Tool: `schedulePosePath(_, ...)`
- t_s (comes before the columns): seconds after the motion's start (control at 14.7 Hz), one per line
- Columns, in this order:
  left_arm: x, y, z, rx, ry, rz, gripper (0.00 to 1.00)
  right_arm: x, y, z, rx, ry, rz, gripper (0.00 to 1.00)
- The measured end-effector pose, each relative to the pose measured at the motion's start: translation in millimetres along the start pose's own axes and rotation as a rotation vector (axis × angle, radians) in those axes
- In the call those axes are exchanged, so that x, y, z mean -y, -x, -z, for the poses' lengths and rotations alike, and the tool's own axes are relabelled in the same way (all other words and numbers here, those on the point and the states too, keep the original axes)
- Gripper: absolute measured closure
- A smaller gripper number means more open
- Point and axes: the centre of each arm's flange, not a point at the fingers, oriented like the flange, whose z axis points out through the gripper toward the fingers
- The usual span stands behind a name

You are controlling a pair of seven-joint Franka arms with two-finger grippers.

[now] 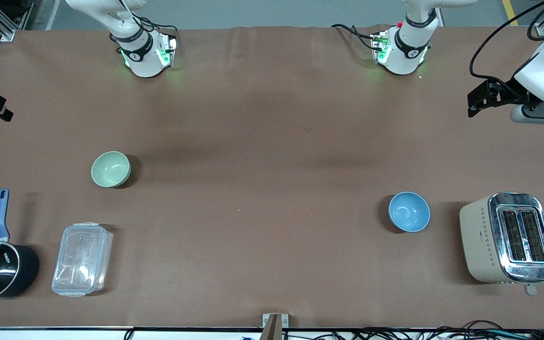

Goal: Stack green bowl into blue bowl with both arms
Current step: 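Reach the right gripper to the green bowl while the left reaches the blue bowl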

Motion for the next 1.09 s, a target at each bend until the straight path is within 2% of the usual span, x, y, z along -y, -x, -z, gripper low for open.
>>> schedulePosePath(0.27,-1.3,-2.5,-3.5,0.006,0.000,-0.003,0.00,0.0,0.0,0.0,0.000,0.000,0.000,0.00)
schedulePosePath(0.41,-1.4,-10.5,-17.0,0.031,0.002,-0.004,0.00,0.0,0.0,0.0,0.000,0.000,0.000,0.00)
schedulePosePath(1.09,-3.9,-100.9,-154.2,0.058,0.021,-0.010,0.00,6.3,1.3,-0.9,0.010,-0.001,0.012,0.00)
